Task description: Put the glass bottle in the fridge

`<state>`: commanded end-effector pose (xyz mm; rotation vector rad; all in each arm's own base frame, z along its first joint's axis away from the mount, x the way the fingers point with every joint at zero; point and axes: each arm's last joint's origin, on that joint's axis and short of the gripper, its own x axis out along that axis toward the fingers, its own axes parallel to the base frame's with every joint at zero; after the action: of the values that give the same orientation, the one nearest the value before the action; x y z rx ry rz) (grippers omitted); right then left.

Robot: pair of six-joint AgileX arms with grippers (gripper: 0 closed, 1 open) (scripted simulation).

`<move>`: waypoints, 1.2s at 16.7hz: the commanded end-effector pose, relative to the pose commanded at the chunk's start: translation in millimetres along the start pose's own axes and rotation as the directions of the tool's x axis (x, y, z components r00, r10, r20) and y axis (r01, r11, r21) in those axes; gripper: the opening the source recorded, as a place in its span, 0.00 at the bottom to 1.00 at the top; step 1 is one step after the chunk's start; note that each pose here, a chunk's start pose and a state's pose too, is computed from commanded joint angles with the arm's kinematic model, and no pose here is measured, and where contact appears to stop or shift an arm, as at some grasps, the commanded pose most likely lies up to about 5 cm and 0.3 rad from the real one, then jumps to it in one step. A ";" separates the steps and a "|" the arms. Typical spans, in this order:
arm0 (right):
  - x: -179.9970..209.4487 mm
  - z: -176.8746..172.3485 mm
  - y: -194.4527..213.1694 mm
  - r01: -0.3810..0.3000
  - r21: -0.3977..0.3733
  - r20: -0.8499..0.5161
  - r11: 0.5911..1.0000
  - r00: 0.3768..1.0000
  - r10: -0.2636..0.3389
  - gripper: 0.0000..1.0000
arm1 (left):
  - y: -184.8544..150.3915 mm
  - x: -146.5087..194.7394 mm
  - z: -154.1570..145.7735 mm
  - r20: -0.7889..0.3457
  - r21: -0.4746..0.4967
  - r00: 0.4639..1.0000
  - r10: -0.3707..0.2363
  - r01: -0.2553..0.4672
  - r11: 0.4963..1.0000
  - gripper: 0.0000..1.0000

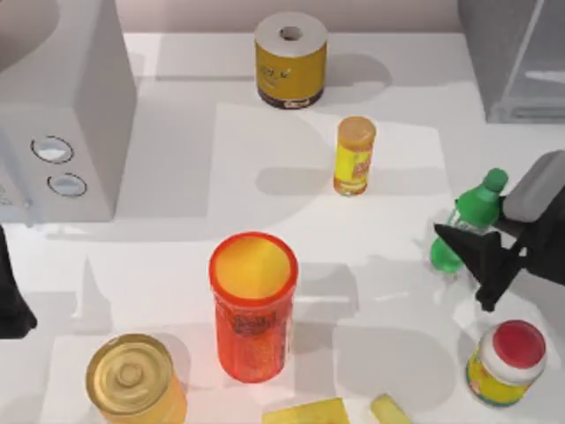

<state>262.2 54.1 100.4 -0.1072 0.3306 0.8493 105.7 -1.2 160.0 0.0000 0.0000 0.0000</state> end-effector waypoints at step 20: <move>-70.1 8.5 2.5 0.216 0.072 -0.054 0.974 0.976 -0.212 0.01 | 0.0 0.0 0.0 0.000 0.000 1.000 0.000 0.000 1.000 1.00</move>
<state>219.4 7.3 131.6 -0.0886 0.3874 0.6203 105.7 -1.2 160.0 0.0000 0.0000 0.0000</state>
